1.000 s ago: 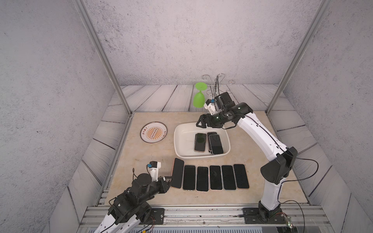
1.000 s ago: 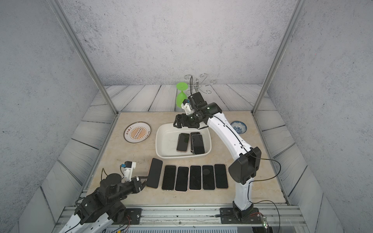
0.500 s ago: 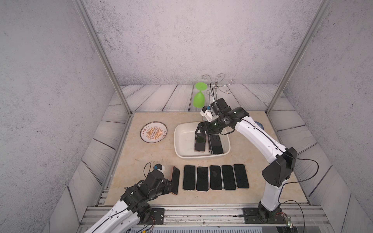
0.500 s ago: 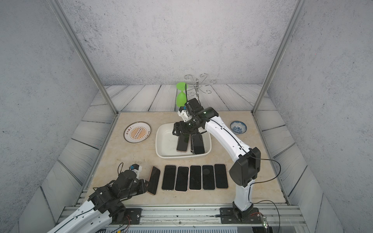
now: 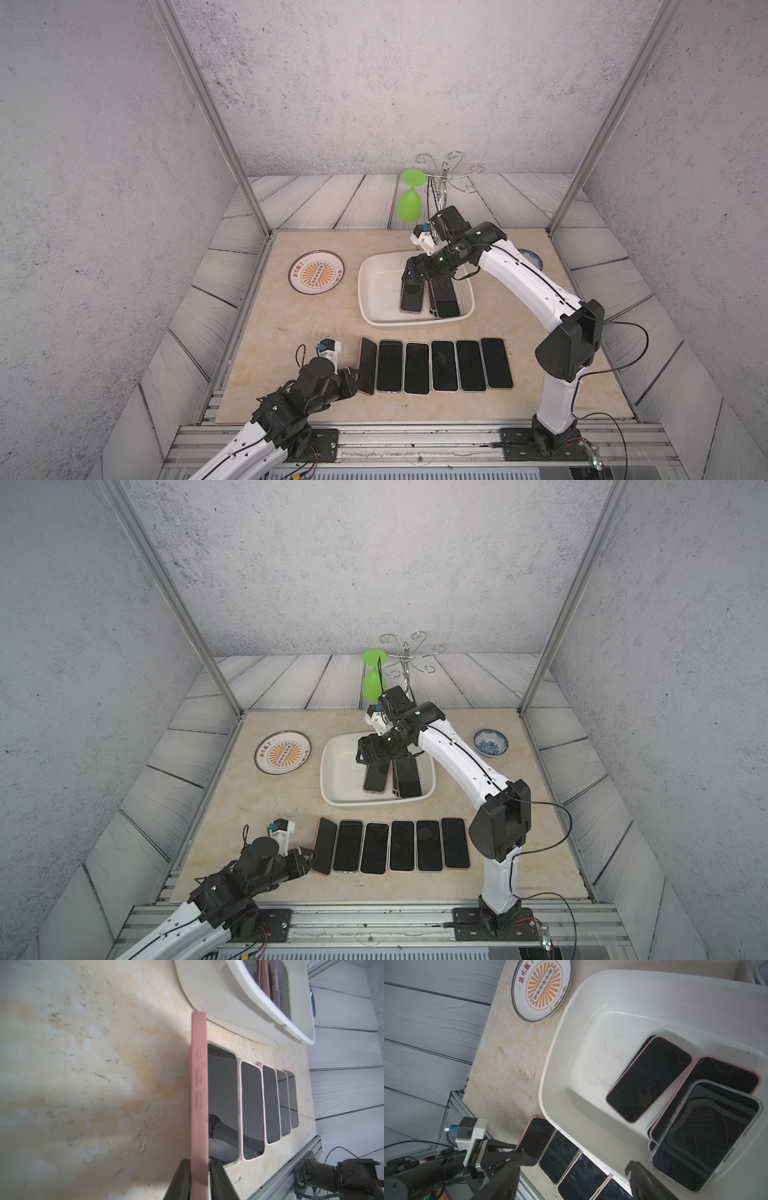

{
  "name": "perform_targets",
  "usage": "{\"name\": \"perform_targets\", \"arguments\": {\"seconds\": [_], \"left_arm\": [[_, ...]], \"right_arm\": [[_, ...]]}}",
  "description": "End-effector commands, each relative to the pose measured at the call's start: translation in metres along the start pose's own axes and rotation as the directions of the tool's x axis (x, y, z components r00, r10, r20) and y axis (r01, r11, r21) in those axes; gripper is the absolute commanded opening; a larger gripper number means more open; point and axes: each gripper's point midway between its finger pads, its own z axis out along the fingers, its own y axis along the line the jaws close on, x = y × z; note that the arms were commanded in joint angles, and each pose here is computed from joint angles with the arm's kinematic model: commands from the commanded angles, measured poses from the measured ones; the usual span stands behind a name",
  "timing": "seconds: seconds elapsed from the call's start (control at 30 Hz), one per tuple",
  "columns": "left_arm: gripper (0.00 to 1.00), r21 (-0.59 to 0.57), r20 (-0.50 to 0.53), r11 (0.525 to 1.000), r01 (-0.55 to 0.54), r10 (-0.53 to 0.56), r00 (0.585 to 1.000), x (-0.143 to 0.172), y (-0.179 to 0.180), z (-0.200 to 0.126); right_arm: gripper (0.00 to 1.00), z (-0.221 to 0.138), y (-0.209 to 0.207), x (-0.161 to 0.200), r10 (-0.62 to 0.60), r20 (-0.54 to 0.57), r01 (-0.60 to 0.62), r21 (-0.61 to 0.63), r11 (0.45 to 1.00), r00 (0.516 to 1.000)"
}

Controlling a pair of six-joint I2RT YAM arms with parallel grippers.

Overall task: Take the phone out of the storage box
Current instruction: Place the phone at the center of the board.

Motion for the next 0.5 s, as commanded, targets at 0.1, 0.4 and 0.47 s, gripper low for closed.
{"name": "perform_targets", "arguments": {"seconds": [0.1, 0.4, 0.47], "left_arm": [[0.97, -0.177, -0.077, 0.983, 0.038, -0.052, 0.996, 0.03, 0.051, 0.002], [0.98, -0.252, -0.105, 0.967, 0.035, -0.063, 0.992, 0.029, 0.058, 0.013], [0.98, -0.263, -0.112, 0.964, 0.028, -0.059, 0.992, 0.028, 0.058, 0.016]], "right_arm": [[0.87, 0.028, -0.024, 0.015, 0.035, -0.098, -0.029, 0.062, 0.998, 0.995], [0.87, 0.043, -0.069, 0.012, 0.094, -0.125, -0.063, 0.228, 0.972, 0.988], [0.87, 0.044, -0.074, 0.013, 0.104, -0.128, -0.072, 0.232, 0.97, 0.986]]}}
